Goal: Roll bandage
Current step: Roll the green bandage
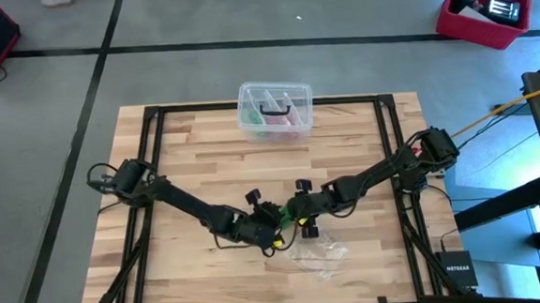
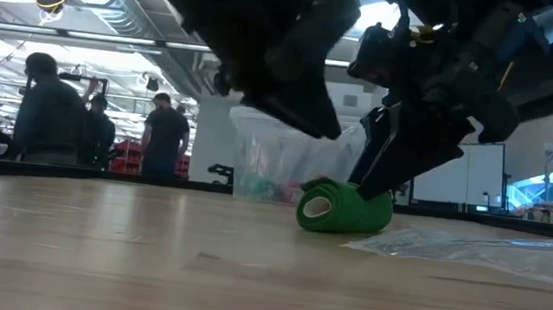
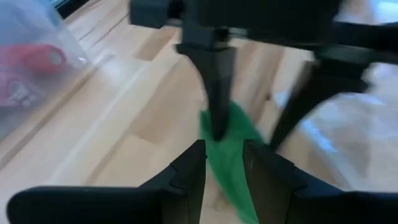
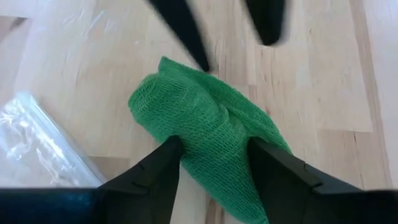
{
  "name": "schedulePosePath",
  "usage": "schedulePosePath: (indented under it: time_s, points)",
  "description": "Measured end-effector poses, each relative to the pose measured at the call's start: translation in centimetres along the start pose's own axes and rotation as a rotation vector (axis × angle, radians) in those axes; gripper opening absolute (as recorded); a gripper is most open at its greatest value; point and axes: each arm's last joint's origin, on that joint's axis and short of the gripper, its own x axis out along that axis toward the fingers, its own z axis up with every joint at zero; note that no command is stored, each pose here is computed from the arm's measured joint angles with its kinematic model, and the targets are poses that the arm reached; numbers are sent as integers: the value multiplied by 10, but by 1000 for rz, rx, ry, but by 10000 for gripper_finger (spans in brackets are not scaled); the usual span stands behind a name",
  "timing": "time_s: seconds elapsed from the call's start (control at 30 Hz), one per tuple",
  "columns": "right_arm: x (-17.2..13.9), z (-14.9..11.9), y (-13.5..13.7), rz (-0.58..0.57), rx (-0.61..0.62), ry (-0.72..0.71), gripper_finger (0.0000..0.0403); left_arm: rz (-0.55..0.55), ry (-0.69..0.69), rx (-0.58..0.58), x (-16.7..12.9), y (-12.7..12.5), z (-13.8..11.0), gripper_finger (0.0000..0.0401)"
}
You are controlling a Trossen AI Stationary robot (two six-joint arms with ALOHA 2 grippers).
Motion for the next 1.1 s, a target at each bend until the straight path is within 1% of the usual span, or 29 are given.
schedulePosePath:
  time_s: [0.1,0.23,0.3,0.4,0.47,0.63,0.87,0.93,1.03,1.1]
  points:
    - [0,0,0,1,2,-5,193,15,13,-28,11,5,-3,100]
    - [0,0,0,-7,2,-7,193,43,59,-54,27,12,-16,100]
    - [0,0,0,-9,2,-6,193,16,68,-79,34,13,-18,100]
    - [0,0,0,-9,2,-7,193,5,75,-88,43,11,-24,100]
    - [1,0,0,-13,1,-8,193,22,91,-79,49,12,-30,100]
    - [1,0,0,-13,3,-9,193,48,132,-103,63,14,-43,100]
    - [-5,2,0,-2,6,-26,193,22,114,-64,61,8,-44,100]
    - [-14,4,-1,7,8,-33,193,9,108,-63,60,7,-44,100]
    - [-32,11,-2,13,17,-83,193,-1,112,-57,60,6,-45,100]
    - [-39,12,-4,-24,20,-93,193,0,114,-53,60,6,-45,100]
